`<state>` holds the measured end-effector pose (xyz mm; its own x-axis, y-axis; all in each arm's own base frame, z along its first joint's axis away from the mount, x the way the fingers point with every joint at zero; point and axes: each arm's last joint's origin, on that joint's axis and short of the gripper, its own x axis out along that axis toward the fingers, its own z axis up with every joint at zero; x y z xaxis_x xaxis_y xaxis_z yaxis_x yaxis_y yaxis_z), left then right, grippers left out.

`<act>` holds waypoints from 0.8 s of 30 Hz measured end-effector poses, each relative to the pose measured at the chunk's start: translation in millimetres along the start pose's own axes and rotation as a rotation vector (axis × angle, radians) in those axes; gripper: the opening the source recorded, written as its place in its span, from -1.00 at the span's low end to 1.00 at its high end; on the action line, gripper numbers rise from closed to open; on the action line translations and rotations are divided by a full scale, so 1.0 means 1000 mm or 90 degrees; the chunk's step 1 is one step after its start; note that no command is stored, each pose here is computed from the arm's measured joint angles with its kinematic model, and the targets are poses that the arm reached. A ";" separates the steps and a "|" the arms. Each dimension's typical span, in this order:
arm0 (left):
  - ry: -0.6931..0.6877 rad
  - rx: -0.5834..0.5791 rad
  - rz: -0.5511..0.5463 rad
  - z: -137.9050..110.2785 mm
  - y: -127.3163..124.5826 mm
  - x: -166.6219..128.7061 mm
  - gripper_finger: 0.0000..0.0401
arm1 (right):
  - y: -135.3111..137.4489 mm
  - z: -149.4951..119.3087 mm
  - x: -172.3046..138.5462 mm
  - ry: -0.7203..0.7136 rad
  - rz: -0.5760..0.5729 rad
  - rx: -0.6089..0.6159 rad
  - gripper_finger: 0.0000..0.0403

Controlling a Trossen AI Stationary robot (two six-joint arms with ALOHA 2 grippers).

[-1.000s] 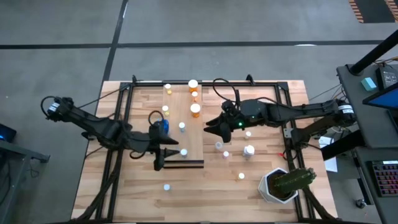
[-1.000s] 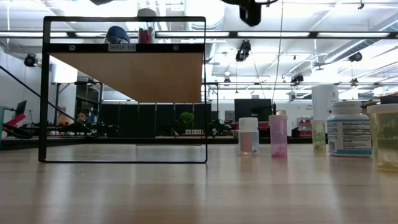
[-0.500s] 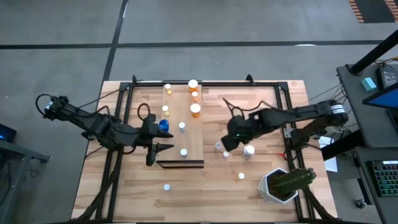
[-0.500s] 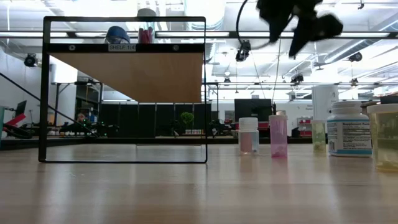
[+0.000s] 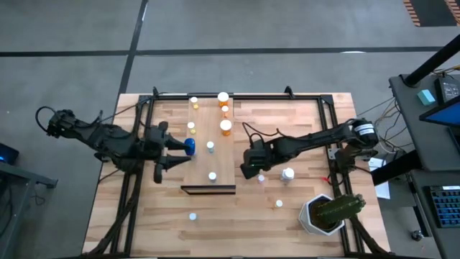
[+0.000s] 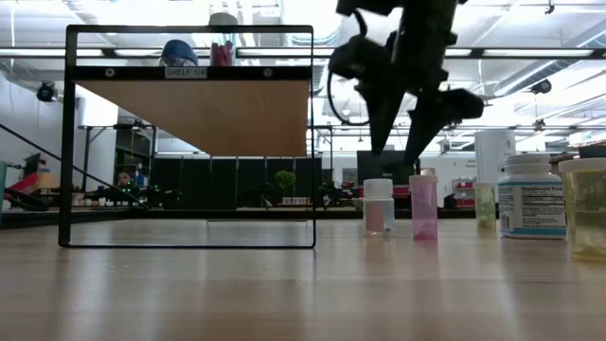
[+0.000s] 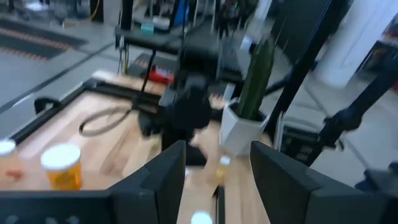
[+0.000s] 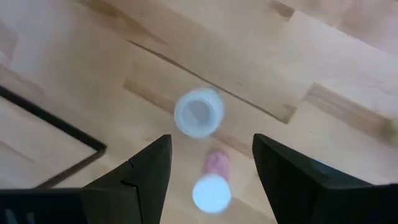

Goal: Pick and place medicine bottles onto shelf by color
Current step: Put the middle transparent pill bottle on the shelf

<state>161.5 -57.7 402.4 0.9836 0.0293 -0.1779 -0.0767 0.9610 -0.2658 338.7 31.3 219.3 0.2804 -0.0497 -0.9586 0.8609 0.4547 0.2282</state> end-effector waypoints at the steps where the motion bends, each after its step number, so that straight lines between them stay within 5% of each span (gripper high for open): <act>1: -0.009 -0.001 -0.002 0.002 0.001 -0.003 -0.18 | 0.001 0.001 0.003 -0.001 0.000 0.003 0.07; 19: -0.066 0.012 0.027 0.011 0.008 -0.021 -0.18 | 0.016 0.006 0.031 0.007 -0.030 -0.004 0.06; 24: -0.061 0.026 0.036 0.009 0.007 -0.017 -0.18 | 0.016 0.006 0.033 0.009 -0.033 -0.009 -0.11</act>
<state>146.0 -48.6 412.4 0.9893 0.1079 -0.0987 -0.1273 0.9676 -0.2181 364.4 31.7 192.3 0.2301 -0.0613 -0.9712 0.8676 0.4650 0.1761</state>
